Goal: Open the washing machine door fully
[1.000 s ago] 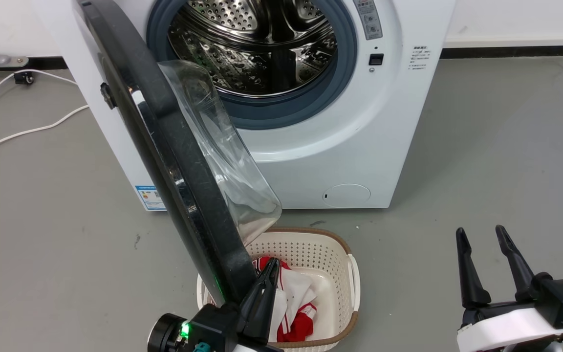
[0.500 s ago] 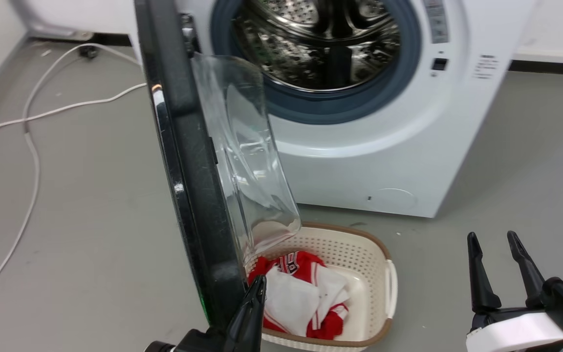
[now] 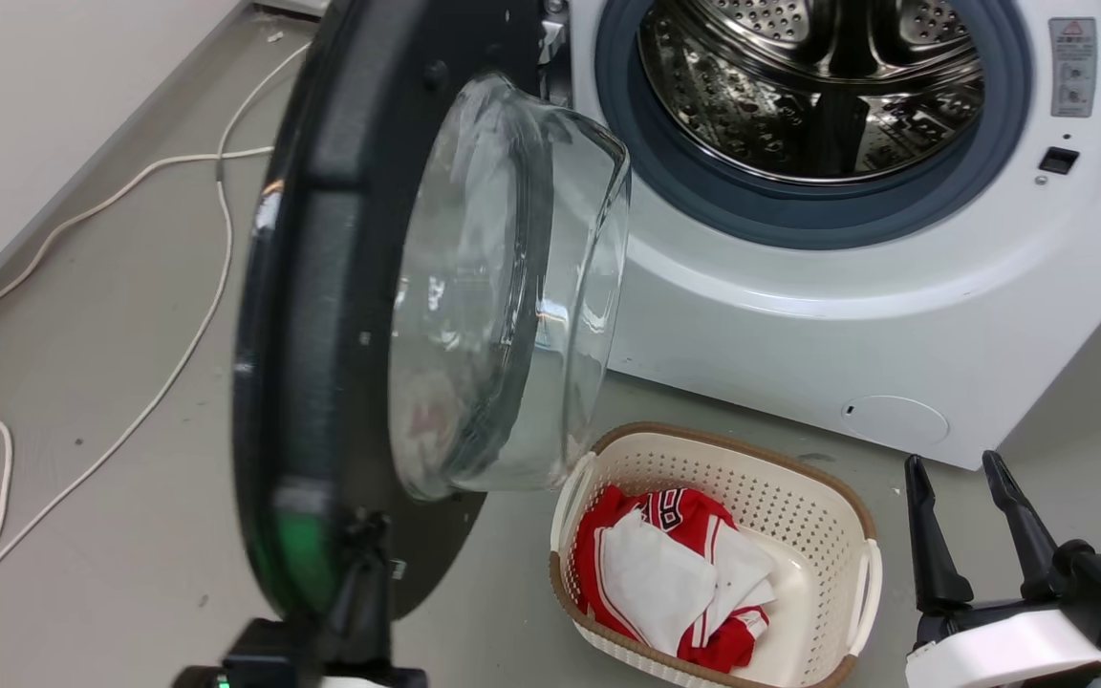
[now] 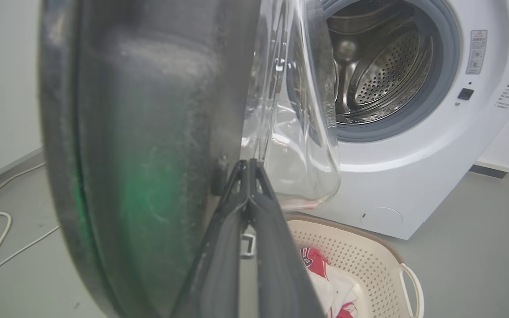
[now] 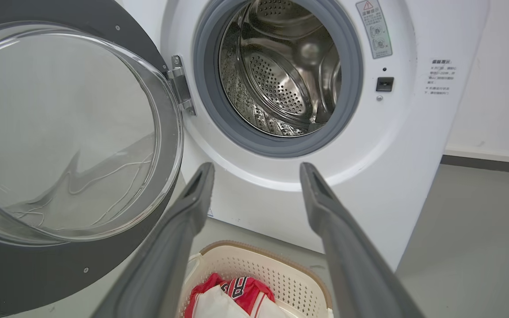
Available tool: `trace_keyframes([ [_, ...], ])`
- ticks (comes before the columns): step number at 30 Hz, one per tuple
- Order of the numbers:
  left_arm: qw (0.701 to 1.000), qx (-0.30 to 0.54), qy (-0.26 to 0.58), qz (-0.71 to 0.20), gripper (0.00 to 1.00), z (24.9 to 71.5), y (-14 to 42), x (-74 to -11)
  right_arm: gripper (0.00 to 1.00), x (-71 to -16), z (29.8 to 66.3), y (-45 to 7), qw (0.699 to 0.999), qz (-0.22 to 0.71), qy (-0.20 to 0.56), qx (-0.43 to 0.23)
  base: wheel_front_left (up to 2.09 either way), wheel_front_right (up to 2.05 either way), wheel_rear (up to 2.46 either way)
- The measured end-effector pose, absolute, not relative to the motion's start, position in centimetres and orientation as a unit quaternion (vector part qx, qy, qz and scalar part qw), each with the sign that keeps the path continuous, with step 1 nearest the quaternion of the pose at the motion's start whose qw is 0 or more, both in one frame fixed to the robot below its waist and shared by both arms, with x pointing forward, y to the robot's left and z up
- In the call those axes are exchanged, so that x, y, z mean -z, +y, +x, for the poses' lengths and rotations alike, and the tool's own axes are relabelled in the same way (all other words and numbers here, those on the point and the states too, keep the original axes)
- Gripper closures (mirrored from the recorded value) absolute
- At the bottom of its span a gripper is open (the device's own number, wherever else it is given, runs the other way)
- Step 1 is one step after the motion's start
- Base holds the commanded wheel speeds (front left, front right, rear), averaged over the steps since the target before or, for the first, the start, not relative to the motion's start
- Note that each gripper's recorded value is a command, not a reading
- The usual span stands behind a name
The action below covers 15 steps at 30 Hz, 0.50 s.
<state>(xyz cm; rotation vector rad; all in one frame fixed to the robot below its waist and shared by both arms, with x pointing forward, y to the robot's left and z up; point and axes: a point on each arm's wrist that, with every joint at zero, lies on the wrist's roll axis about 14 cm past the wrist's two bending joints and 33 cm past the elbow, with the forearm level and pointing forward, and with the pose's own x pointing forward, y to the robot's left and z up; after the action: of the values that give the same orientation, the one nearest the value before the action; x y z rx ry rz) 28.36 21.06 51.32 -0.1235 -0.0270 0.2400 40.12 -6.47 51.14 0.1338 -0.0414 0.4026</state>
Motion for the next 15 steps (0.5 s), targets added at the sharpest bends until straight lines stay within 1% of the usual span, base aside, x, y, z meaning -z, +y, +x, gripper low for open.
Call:
trace_keyframes([
  [7,0.982,-0.179,-0.032,-0.042,1.00,28.5,26.6,-51.9,0.00,-50.9,40.3,-6.0,0.976,0.067,-0.015,-0.206,0.00,0.00,0.00],
  [15,0.969,-0.240,-0.048,-0.024,1.00,29.1,32.0,-52.6,0.00,-50.5,40.8,-6.8,0.979,0.067,-0.009,-0.194,0.00,0.00,0.00],
])
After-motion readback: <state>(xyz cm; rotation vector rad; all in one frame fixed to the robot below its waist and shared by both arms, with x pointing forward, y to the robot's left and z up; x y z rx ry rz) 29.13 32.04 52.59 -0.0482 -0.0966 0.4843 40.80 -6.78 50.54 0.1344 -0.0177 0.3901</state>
